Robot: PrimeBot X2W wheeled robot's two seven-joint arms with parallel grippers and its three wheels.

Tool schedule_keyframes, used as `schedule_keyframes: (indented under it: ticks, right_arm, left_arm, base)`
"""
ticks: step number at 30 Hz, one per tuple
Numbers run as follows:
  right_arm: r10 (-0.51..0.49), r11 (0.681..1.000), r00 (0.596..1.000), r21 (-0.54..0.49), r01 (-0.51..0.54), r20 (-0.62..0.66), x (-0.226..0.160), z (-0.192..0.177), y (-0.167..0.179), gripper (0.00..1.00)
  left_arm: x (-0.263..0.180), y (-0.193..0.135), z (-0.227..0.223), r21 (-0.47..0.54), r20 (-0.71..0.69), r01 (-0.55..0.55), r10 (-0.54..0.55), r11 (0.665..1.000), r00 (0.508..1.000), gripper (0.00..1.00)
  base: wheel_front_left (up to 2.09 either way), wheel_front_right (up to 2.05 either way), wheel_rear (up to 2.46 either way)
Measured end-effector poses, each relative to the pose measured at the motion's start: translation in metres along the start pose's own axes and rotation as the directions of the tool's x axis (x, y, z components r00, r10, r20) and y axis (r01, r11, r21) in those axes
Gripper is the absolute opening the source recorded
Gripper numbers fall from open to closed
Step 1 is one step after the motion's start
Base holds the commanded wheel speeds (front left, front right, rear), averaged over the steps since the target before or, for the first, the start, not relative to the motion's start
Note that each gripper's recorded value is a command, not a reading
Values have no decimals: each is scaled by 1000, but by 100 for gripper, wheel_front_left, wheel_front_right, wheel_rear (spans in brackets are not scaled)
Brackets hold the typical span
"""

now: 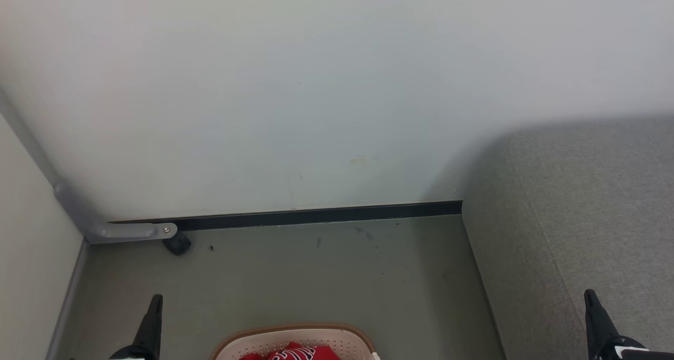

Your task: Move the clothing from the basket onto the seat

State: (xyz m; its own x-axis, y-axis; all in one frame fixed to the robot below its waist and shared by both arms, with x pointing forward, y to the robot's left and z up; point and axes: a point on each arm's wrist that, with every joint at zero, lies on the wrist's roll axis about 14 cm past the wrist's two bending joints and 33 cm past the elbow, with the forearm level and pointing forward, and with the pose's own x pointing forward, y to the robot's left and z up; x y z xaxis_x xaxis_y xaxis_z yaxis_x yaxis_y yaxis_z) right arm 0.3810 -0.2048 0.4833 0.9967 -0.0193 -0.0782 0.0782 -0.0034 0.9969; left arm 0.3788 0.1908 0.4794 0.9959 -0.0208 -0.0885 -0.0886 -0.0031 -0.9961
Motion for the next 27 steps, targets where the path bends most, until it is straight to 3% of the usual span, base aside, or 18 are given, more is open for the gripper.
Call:
schedule_keyframes:
  ticks: [27]
  right_arm:
    - [0,1000,1000,0,0,0,0,0,0,0]
  left_arm:
    - [0,0,0,0,0,0,0,1000,1000,0]
  base:
    - [0,0,0]
